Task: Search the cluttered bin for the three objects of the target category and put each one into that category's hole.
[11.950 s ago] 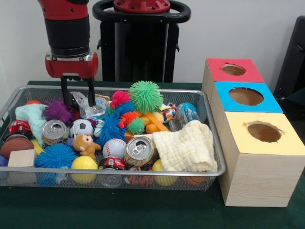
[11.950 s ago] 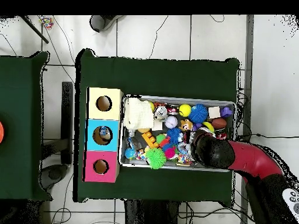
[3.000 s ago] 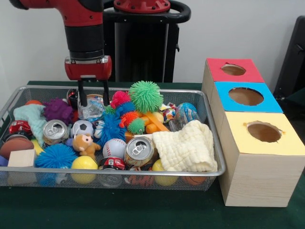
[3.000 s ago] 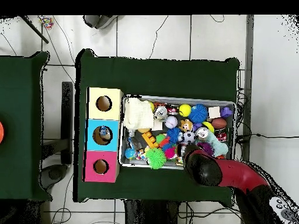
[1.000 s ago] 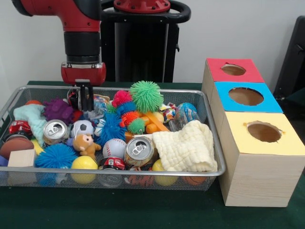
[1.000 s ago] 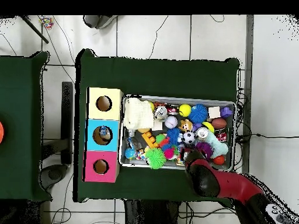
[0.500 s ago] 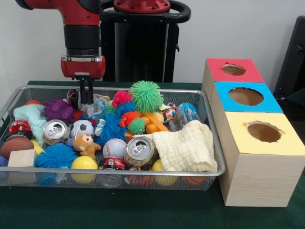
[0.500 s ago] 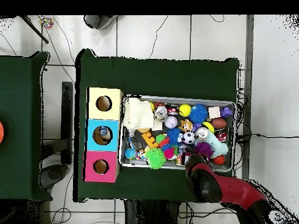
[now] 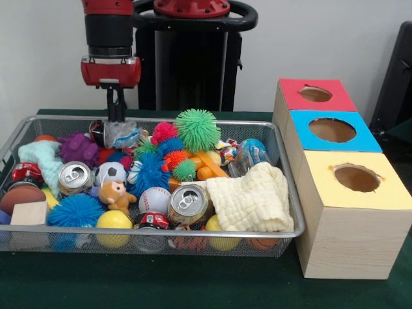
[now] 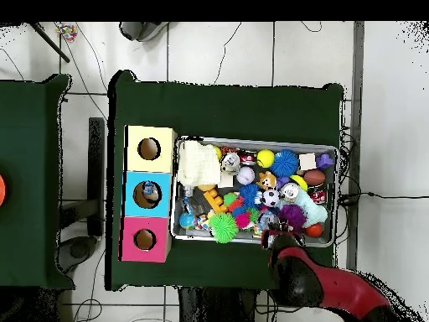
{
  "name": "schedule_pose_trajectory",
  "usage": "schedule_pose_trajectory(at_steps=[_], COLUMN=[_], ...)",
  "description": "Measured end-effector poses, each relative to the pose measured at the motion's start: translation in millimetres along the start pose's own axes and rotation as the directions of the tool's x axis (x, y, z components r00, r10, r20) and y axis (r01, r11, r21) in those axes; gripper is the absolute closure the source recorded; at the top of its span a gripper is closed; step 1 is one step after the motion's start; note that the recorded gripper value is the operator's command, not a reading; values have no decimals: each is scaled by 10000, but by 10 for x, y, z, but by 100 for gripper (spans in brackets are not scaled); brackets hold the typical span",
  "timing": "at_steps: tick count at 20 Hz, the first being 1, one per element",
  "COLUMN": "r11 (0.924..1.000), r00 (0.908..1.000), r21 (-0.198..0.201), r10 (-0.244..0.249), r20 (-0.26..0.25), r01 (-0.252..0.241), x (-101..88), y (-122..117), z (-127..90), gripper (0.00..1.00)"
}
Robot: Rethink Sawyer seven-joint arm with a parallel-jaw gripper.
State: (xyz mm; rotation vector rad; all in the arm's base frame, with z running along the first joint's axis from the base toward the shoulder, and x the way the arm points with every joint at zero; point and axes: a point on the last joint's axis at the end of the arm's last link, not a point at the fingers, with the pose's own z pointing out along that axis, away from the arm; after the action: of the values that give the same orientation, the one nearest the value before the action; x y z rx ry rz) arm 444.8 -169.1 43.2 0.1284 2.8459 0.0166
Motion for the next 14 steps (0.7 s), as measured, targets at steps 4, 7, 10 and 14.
schedule_pose_trajectory(at_steps=[4, 7, 10, 14], r11=[9998, 9995, 9992, 9988], r00=[9996, 9990, 9981, 9969], r21=[-105, -161, -208, -247], r10=[-157, -261, -353, -430], r20=[-233, -373, -510, -660], r01=[154, 255, 343, 415], x=[39, 47, 40, 6], y=[101, 158, 216, 295], z=[-127, -194, -262, -342], gripper=[100, 100, 100, 100])
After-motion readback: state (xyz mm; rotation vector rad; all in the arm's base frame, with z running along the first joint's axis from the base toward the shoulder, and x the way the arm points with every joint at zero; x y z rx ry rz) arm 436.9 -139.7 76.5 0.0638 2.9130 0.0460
